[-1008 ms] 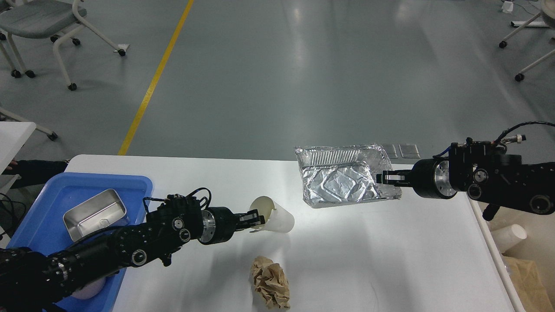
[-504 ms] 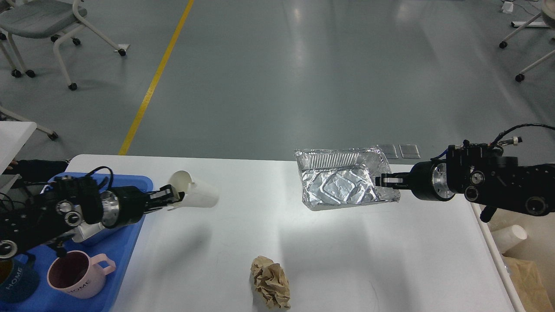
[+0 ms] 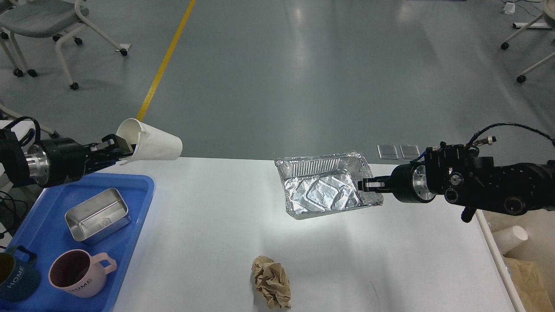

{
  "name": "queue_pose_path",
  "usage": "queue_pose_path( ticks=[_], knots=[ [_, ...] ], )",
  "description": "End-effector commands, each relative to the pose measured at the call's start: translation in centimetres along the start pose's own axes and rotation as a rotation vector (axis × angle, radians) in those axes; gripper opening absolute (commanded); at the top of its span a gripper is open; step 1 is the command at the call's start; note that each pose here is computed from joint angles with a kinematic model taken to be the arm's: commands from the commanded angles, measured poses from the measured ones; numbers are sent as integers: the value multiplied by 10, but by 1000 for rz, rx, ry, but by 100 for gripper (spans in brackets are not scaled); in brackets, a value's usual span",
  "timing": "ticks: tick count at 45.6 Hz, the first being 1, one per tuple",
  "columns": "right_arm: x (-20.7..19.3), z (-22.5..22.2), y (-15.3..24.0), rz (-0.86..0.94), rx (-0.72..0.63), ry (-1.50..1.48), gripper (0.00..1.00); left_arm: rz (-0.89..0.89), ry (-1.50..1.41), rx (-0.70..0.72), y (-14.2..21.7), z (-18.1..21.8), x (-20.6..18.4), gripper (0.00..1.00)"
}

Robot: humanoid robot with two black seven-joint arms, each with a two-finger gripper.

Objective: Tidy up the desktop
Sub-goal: 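Lift the paper cup with the left gripper toward the foil tray, then lower the paper cup into the foil tray and release it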

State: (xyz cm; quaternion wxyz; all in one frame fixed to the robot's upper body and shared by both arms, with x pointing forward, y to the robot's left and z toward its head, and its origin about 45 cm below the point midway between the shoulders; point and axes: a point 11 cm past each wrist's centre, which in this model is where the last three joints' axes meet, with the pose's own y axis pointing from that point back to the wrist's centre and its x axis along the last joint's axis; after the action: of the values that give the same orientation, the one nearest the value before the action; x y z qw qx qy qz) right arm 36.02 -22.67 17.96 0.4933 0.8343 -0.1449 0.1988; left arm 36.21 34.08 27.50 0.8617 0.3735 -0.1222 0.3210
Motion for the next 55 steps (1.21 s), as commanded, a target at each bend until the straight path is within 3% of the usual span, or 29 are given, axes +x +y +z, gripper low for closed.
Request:
queue_pose_path(
  ticks=[1, 8, 18, 34, 55],
  knots=[
    [-2, 0, -1, -5, -2, 3, 0, 17, -52, -58, -4, 34, 17, 0],
    [-2, 0, -1, -5, -2, 3, 0, -41, -130, -177, -44, 103, 8, 0],
    [0, 0, 0, 0, -1, 3, 0, -166, -245, -192, -109, 155, -26, 1],
    [2, 0, 1, 4, -1, 4, 0, -310, -311, -173, -165, 174, -89, 1],
    [6, -2, 4, 15, 3, 5, 0, -358, -376, -132, -200, 192, -123, 4]
  ],
)
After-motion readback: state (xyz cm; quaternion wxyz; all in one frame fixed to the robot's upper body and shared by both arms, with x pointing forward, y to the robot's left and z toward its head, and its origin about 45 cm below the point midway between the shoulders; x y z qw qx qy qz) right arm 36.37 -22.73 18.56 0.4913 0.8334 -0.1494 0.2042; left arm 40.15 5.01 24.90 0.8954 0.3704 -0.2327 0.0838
